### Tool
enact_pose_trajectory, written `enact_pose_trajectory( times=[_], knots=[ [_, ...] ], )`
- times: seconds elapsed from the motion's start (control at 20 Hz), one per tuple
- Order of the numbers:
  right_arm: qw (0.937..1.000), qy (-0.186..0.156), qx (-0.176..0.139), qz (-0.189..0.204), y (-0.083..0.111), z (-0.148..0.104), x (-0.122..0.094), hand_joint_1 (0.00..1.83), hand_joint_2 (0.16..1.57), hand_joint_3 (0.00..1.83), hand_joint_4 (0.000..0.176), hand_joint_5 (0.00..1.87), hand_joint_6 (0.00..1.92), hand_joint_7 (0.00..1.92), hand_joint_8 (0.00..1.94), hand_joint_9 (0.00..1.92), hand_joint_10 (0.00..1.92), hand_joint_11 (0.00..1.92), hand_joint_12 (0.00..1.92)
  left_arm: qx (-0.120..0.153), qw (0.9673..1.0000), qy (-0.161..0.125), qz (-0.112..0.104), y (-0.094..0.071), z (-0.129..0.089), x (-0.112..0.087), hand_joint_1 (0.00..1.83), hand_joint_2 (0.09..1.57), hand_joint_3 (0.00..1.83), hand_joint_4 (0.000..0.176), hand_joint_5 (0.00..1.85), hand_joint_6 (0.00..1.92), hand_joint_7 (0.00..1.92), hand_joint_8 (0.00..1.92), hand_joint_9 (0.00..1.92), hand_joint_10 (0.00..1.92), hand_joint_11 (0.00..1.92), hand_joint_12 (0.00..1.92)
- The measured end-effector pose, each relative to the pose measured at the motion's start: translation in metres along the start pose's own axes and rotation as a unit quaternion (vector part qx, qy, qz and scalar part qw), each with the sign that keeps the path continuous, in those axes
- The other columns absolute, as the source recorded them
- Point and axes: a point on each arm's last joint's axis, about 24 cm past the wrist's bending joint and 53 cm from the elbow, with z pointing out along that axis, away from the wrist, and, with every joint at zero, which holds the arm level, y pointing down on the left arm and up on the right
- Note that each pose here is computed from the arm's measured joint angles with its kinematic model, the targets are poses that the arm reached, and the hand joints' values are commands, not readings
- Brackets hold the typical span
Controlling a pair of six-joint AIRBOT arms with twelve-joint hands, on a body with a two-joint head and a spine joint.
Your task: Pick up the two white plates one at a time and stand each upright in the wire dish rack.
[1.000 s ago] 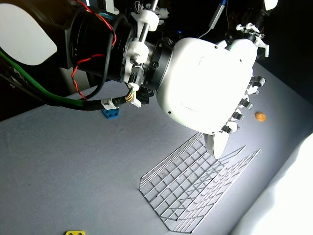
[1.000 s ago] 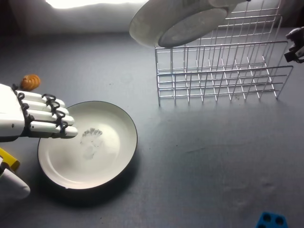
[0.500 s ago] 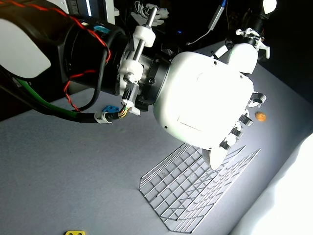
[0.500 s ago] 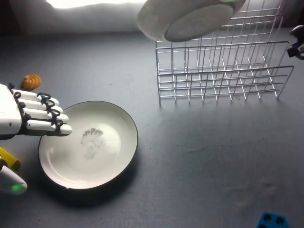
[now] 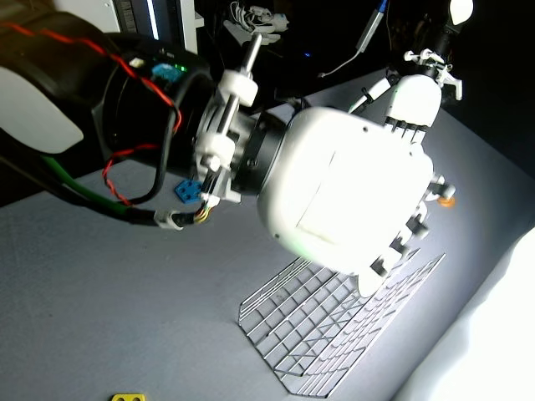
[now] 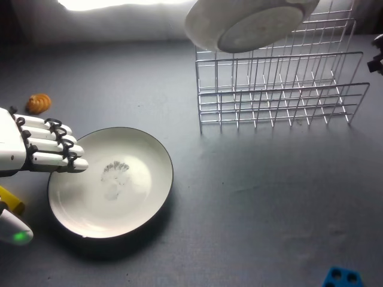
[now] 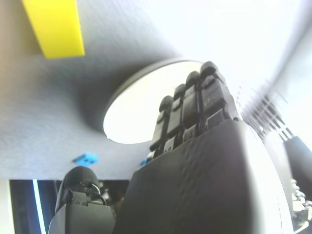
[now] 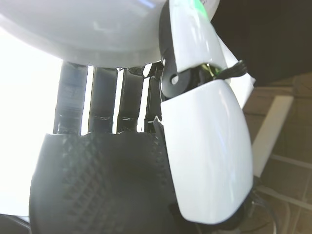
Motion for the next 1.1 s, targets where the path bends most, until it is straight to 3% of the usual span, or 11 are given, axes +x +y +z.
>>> enact_pose_trajectory(
  times=[0.2, 0.5, 0.65, 0.9, 1.0, 1.1],
  knots=[
    [0.9998, -0.015, 0.003, 0.012, -0.005, -0.001, -0.014, 1.38, 1.09, 0.0, 0.0, 1.0, 0.98, 1.01, 0.85, 0.98, 1.07, 0.82, 1.15, 0.001, 1.0, -0.001, -0.002, 0.0, 0.0, -0.001, 0.0, 1.01, 0.0, 0.0, 0.0, 0.0, 0.0, 0.0, 0.0, 0.0, 0.0, 0.0],
    [0.9995, -0.027, 0.007, 0.014, -0.008, 0.001, -0.027, 1.37, 1.11, 0.0, 0.0, 0.95, 1.07, 0.95, 0.93, 0.93, 1.14, 0.76, 1.18, 0.001, 1.0, -0.002, -0.003, 0.0, 0.0, -0.001, 0.0, 1.02, 0.01, 0.0, 0.0, 0.0, 0.0, 0.0, 0.0, 0.0, 0.0, 0.0],
    [0.9993, -0.03, 0.014, 0.016, -0.012, 0.002, -0.03, 1.37, 1.1, 0.0, 0.0, 0.97, 1.02, 0.98, 0.9, 0.96, 1.11, 0.78, 1.18, 0.001, 1.0, -0.002, -0.002, 0.0, 0.0, -0.001, 0.0, 1.02, 0.0, 0.0, 0.0, 0.0, 0.0, 0.0, 0.0, 0.0, 0.0, 0.0],
    [0.997, -0.046, 0.044, 0.043, -0.027, 0.004, -0.045, 1.37, 1.11, 0.0, 0.0, 0.94, 1.06, 0.95, 0.94, 0.95, 1.15, 0.77, 1.21, 0.001, 1.0, -0.003, -0.002, 0.0, 0.0, -0.002, 0.0, 1.02, 0.0, 0.0, 0.0, 0.0, 0.0, 0.0, 0.0, 0.0, 0.0, 0.0],
    [0.9944, -0.054, 0.066, 0.062, -0.038, 0.005, -0.052, 1.38, 1.1, 0.0, 0.0, 0.97, 1.01, 0.99, 0.87, 0.99, 1.09, 0.82, 1.18, 0.001, 1.0, -0.003, -0.002, 0.0, 0.0, -0.002, 0.0, 1.02, 0.0, 0.0, 0.0, 0.0, 0.0, 0.0, 0.0, 0.0, 0.0, 0.0],
    [0.9928, -0.06, 0.08, 0.066, -0.045, 0.004, -0.058, 1.37, 1.11, 0.0, 0.0, 0.94, 1.05, 0.95, 0.94, 0.96, 1.14, 0.77, 1.19, 0.002, 1.0, -0.003, -0.003, 0.0, 0.0, -0.002, 0.0, 1.02, 0.0, 0.0, 0.0, 0.0, 0.0, 0.0, 0.0, 0.0, 0.0, 0.0]
  ],
)
